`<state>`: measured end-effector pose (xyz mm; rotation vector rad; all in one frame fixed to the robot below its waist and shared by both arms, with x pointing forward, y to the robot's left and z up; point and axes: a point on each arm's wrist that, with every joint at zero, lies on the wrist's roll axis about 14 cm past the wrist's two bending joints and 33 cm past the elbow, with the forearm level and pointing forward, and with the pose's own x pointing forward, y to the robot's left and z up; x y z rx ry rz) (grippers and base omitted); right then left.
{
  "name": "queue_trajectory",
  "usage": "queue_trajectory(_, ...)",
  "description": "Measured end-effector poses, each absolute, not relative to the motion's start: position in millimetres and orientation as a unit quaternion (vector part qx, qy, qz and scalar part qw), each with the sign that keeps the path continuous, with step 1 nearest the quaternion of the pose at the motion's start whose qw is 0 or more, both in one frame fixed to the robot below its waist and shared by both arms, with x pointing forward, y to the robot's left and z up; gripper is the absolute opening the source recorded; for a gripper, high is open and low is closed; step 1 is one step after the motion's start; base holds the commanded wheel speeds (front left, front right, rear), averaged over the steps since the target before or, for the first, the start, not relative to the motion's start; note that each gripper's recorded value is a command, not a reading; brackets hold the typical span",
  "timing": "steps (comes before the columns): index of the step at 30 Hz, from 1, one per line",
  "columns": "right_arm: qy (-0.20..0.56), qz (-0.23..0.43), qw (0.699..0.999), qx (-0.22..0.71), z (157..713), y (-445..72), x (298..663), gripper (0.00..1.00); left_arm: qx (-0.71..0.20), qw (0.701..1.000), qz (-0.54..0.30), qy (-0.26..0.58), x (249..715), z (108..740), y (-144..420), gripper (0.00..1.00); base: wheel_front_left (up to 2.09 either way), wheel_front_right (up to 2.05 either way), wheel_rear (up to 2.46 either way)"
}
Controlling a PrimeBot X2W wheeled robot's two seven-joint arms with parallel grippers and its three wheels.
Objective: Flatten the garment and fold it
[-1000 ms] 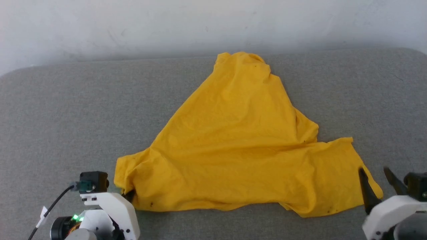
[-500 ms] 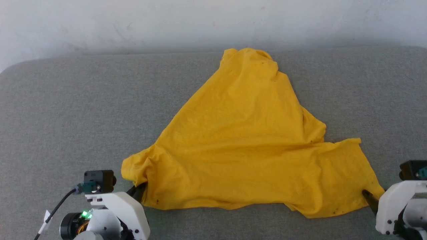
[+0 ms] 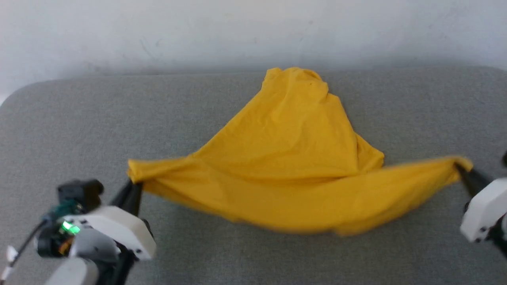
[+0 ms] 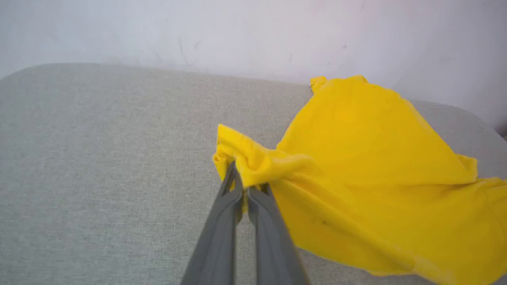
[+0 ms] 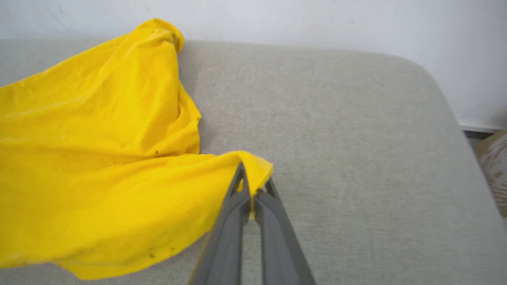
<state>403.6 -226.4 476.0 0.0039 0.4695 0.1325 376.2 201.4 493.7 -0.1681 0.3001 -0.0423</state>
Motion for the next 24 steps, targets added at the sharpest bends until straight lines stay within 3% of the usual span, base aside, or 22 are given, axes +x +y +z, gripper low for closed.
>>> queue_trajectory(6, 0.003, 0.054, 0.997, -0.058, 618, -227, 415, 0.00, -0.038, 0.998, -0.019, -0.047, 397, 612, 216, 0.00, 0.00, 0.00, 0.00)
queue_trajectory(12, -0.203, 0.035, 0.975, -0.082, 747, -233, 406, 0.00, -0.005, 0.977, -0.023, -0.212, 405, 722, 224, 0.00, 0.00, 0.00, 0.00)
queue_trajectory(17, -0.260, 0.033, 0.962, -0.072, 793, -239, 424, 0.00, 0.011, 0.966, -0.038, -0.257, 430, 765, 221, 0.00, 0.00, 0.00, 0.00)
queue_trajectory(24, -0.267, 0.040, 0.961, -0.055, 811, -242, 486, 0.00, 0.020, 0.968, -0.030, -0.247, 498, 780, 226, 0.00, 0.00, 0.00, 0.00)
